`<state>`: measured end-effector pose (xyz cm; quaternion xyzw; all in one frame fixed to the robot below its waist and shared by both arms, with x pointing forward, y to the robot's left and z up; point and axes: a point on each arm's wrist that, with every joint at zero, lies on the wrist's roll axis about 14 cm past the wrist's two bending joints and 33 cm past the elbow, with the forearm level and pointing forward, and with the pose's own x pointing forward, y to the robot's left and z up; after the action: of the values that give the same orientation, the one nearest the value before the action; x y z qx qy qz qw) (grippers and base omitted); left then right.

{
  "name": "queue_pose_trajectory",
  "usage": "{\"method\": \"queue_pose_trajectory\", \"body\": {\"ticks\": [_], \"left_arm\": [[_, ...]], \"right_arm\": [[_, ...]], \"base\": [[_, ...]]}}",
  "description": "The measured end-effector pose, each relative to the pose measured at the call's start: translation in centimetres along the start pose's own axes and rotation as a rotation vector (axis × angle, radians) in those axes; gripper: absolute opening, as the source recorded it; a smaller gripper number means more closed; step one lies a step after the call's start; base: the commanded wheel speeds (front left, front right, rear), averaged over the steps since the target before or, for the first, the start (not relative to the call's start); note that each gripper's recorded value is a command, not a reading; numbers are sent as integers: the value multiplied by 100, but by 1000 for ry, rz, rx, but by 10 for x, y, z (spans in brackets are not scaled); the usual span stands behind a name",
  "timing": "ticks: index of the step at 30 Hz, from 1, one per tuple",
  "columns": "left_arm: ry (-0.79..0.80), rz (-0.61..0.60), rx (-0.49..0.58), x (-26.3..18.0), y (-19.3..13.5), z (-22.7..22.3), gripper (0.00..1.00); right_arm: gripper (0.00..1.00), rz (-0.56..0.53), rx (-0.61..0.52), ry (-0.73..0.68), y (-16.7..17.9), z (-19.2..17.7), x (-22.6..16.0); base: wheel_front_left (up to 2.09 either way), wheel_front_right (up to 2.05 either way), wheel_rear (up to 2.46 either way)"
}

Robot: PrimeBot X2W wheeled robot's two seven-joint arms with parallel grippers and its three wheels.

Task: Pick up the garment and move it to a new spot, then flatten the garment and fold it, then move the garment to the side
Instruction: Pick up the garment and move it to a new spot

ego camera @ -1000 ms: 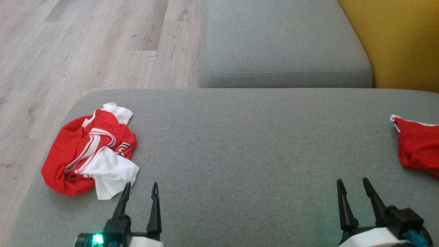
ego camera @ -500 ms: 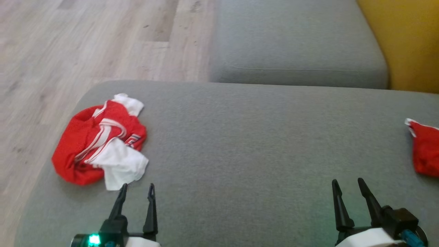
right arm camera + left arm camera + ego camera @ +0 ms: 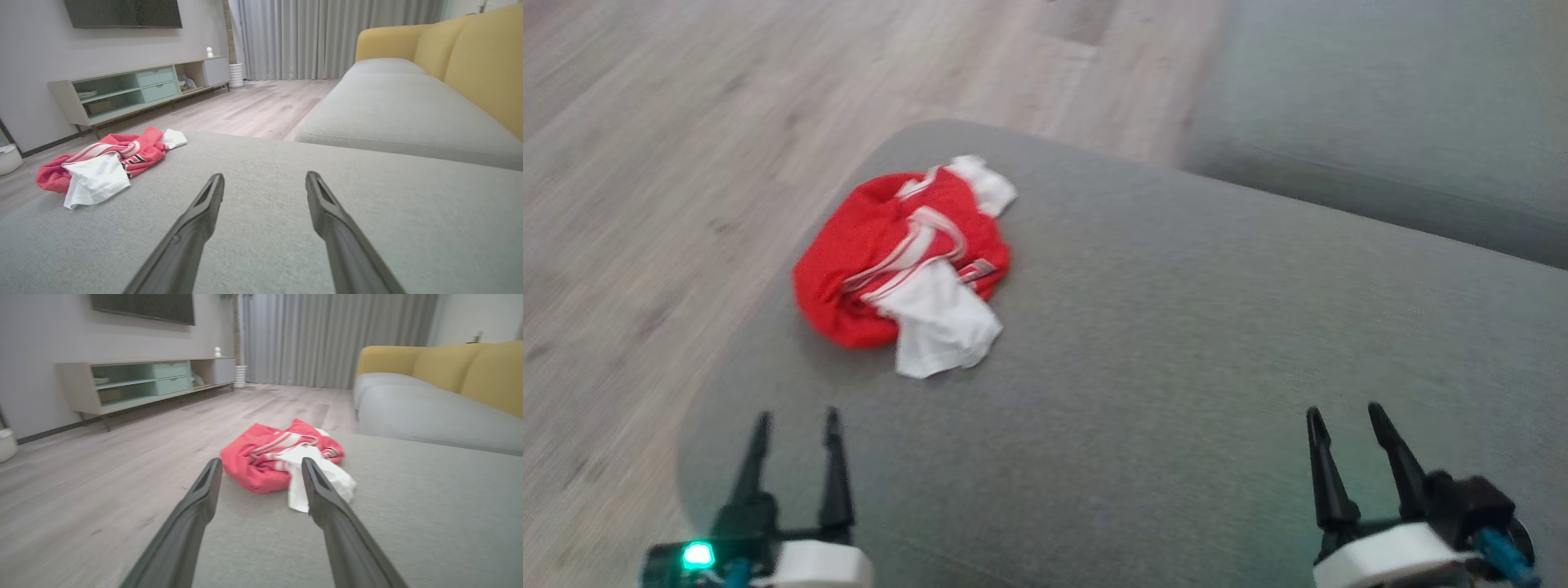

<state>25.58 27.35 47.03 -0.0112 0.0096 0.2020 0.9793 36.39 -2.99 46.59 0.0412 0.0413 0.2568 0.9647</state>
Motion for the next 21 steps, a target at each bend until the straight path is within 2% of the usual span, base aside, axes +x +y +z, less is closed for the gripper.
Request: {"method": "queue_pose_trajectory", "body": {"ticks": [5,11,16,21], "left_arm": [[3,124,33,-4,42,3,100],[-64,150,68,19,58,32,100],[-132,76,116,63,41,64,100],[-126,-72,179,134,-4,73,100]], "right_arm": [[100,70,-4,1,12,0,28],[100,66,-17,48,-5,-17,41],[100,77,-85,66,-33,-25,58],[100,57,-144,45,-72,-26,85]], "base": [[0,0,0],[0,0,0],[0,0,0],[0,0,0]]}}
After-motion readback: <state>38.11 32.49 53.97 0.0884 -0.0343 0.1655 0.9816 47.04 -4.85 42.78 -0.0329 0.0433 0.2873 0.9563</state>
